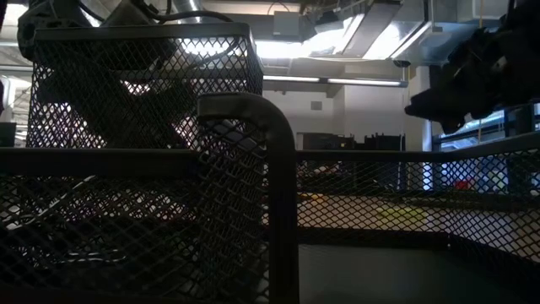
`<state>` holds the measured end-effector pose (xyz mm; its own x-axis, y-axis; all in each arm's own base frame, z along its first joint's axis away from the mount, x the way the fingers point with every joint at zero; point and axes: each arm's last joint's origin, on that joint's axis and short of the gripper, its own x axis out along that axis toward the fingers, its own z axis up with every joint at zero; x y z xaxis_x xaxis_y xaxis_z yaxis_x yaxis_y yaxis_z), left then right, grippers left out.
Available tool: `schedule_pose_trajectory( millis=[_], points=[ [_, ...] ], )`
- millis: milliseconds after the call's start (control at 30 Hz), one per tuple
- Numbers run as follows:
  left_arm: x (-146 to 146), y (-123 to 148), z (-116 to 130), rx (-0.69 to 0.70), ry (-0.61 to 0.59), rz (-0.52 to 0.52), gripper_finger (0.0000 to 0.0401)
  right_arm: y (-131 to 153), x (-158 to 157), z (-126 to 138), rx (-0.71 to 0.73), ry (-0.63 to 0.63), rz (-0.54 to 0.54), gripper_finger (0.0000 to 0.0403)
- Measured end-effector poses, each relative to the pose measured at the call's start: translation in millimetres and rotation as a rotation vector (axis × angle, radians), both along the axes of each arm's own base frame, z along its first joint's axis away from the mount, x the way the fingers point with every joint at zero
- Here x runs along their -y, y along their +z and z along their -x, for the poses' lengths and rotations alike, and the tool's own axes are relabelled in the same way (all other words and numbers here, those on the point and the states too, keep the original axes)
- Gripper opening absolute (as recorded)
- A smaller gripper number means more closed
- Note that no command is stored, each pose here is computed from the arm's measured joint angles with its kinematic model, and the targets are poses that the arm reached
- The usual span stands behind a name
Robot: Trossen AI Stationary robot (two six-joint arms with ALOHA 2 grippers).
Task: Pick and place office supplies into organizer
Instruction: Put the bottom black pen into the black desk organizer
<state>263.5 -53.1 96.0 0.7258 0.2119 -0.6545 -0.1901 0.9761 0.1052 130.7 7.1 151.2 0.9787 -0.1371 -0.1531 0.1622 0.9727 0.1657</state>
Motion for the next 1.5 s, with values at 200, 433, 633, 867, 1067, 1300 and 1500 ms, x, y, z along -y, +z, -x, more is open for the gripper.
schedule_pose_trajectory(
  millis=[200,433,633,867,1067,1300,1500],
  points=[
    [0,0,0,0.002,0.007,-0.006,0.0018,-7,-1,-8,-0.041,0.001,0.011,0.0137],
    [0,0,0,0.004,0.012,-0.012,0.0018,-10,-2,-18,-0.032,0.015,0.088,0.0137],
    [0,0,0,0.005,0.012,-0.012,0.0018,-5,-4,-37,-0.084,0.022,0.119,0.0137],
    [0,1,-1,0.008,0.012,-0.010,0.0018,-2,-7,-66,-0.158,0.041,0.185,0.0137],
    [0,1,-1,0.009,0.012,-0.010,0.0018,-7,-10,-93,-0.227,0.057,0.205,0.0137],
    [0,1,-1,0.008,0.010,-0.008,0.0018,-25,-16,-124,-0.317,0.144,0.195,0.0137],
    [0,0,-1,0.007,0.010,-0.009,0.0018,-41,-19,-148,-0.384,0.177,0.281,0.0137]
  ],
)
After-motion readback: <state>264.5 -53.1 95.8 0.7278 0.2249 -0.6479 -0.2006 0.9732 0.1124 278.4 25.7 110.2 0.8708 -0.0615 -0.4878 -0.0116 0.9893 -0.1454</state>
